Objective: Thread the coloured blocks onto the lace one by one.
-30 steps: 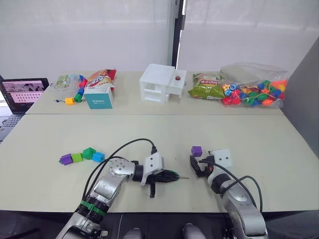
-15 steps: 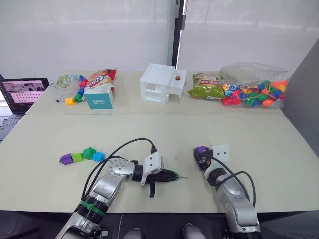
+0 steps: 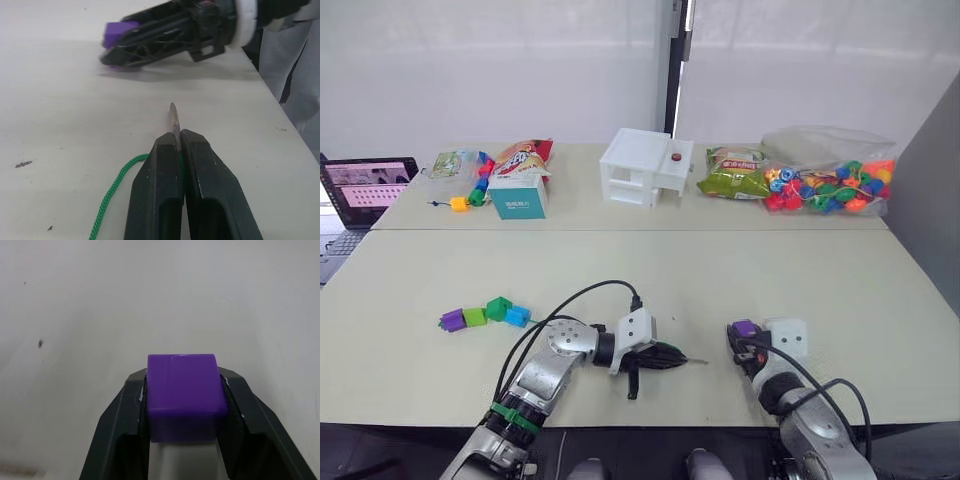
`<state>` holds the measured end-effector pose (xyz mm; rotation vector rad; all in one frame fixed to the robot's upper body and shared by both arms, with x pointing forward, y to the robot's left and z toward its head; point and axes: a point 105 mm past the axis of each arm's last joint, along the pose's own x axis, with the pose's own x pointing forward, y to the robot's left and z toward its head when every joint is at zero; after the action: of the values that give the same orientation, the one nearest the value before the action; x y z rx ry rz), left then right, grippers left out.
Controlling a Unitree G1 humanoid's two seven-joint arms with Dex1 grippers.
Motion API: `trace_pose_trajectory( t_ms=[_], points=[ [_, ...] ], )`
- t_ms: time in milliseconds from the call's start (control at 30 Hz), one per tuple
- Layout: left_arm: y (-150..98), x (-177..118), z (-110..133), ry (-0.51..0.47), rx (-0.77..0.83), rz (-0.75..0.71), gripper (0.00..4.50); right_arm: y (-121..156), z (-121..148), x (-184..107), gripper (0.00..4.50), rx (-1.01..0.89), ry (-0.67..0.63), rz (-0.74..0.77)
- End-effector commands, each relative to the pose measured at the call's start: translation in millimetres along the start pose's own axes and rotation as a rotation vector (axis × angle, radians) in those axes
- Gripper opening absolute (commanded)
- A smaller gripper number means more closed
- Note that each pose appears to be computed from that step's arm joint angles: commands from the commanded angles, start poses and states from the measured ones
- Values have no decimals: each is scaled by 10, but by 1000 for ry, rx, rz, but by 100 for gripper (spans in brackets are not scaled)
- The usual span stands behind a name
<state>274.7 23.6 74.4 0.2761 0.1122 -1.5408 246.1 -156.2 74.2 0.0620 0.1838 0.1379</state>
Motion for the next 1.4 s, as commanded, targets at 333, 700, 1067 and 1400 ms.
trace_pose_trajectory(
  t_ms=[333,700,1067,1400],
  points=[
    [39,71,110,-38,52,-50,0,72,105,-179,255,42,15,1],
    [87,101,106,-52,54,-31,0,-85,948,-276,445,-170,-93,310],
    [86,148,152,-83,56,16,0,-253,829,-266,445,-913,462,926],
    [92,144,178,-94,55,66,0,-224,722,128,445,-1207,543,1118]
  ],
)
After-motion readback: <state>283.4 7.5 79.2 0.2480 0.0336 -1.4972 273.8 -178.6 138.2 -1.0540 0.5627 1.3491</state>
